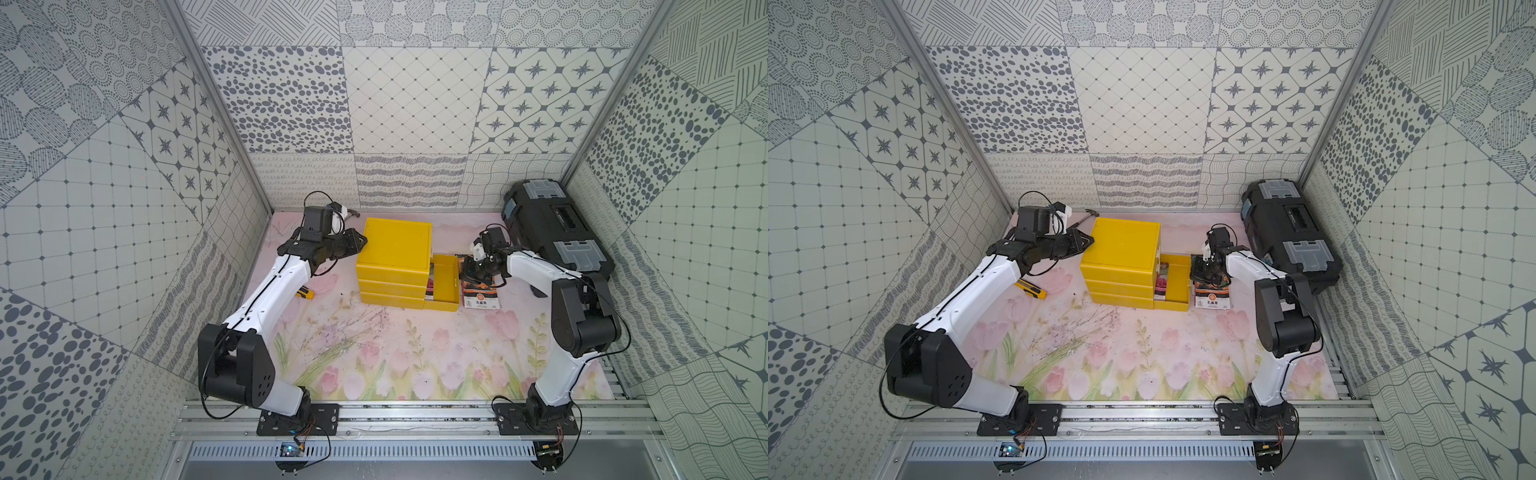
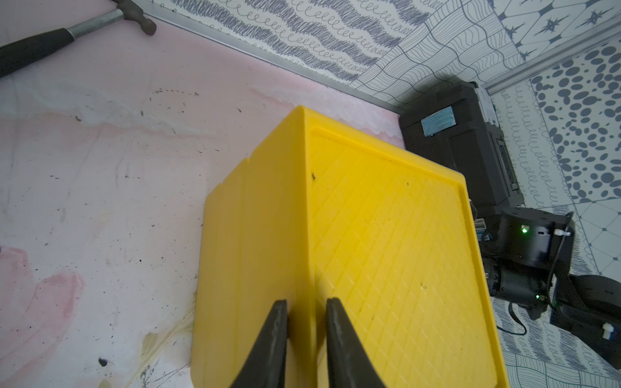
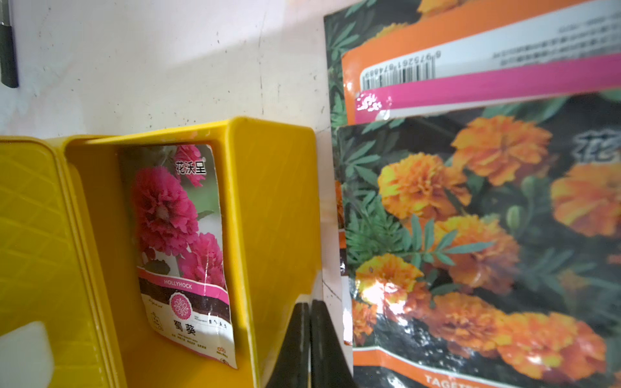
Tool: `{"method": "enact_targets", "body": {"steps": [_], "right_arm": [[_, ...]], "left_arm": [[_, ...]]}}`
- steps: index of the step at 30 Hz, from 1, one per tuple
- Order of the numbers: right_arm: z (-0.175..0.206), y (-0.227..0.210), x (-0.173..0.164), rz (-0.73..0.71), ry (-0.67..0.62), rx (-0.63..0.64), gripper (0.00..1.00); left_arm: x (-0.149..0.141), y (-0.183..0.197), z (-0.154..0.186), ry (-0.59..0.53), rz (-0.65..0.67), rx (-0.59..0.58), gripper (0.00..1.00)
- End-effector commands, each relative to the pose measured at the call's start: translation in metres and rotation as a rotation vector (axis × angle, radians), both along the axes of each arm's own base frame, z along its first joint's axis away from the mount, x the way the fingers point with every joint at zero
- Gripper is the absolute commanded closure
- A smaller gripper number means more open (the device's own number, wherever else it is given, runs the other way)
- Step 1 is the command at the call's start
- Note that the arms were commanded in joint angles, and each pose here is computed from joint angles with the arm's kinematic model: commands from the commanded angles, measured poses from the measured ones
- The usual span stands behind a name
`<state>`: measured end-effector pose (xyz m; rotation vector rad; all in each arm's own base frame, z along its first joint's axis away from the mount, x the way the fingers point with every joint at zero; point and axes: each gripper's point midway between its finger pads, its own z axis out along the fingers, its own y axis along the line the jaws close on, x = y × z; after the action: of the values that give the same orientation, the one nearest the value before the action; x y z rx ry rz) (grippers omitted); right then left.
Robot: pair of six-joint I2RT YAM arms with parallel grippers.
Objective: Take the seed bags out of the drawer
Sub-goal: Open the drawer in the storage box.
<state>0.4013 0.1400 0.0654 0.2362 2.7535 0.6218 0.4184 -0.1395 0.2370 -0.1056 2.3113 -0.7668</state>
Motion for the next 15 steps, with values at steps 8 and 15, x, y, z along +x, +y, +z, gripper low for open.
{"method": "enact_targets", "body": {"steps": [8,15], "right_arm": [[0.03,-0.016,0.006,-0.032,-0.101,-0.049,0.7],[0.072,-0.013,0.001,-0.047,-0.187,-0.044,0.58]], "left_arm": [[-0.044,0.007,-0.056,0.274,-0.014,0.07,0.77],[-0.044,0.007,-0.056,0.275,-0.015,0.069,0.77]]}}
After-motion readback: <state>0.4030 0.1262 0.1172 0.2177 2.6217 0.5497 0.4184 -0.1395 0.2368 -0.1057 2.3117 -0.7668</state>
